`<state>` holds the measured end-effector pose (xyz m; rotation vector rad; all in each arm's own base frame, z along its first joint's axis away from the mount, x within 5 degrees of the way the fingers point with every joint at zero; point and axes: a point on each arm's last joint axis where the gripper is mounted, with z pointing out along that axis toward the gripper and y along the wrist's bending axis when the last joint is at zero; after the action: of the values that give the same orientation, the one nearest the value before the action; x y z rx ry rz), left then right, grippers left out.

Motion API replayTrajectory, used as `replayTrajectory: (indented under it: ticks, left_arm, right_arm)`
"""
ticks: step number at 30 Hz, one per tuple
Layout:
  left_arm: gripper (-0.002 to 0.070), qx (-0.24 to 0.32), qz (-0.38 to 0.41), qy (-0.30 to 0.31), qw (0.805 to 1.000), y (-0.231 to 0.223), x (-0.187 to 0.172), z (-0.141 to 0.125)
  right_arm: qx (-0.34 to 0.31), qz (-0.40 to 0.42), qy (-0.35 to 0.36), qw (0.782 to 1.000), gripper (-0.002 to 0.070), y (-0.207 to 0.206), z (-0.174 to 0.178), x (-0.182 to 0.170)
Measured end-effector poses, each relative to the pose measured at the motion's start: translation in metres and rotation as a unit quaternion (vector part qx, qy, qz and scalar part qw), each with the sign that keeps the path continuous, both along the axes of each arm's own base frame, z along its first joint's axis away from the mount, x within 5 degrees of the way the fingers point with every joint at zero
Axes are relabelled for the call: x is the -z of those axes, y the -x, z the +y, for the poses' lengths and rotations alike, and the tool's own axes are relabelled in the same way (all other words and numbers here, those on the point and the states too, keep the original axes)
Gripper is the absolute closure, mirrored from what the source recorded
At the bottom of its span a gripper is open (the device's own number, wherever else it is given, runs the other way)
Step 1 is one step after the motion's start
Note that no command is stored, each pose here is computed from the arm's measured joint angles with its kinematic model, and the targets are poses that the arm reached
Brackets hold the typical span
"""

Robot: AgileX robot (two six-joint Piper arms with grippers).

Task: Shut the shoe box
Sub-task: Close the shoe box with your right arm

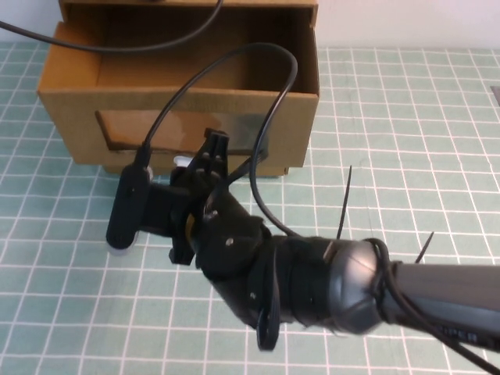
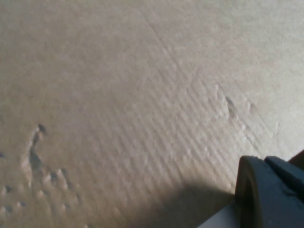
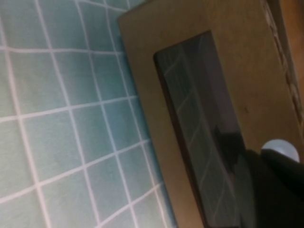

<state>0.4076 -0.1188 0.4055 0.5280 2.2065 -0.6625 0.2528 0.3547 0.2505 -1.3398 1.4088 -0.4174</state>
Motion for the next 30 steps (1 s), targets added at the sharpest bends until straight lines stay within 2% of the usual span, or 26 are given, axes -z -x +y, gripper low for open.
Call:
replayTrajectory:
  ticks: [18,30]
  left_arm:
    - [0.068,0.008,0.013,0.004,1.0,-0.001,0.004,-0.002]
    - [0.068,0.028,0.006,0.012,1.0,-0.001,0.003,-0.005]
  right_arm:
    - [0.022,0.024,-0.016,0.999,0.069,-0.048,-0.025,0.004]
    - [0.032,0.013,-0.052,0.998,0.0691,-0.079,-0.014,-0.005]
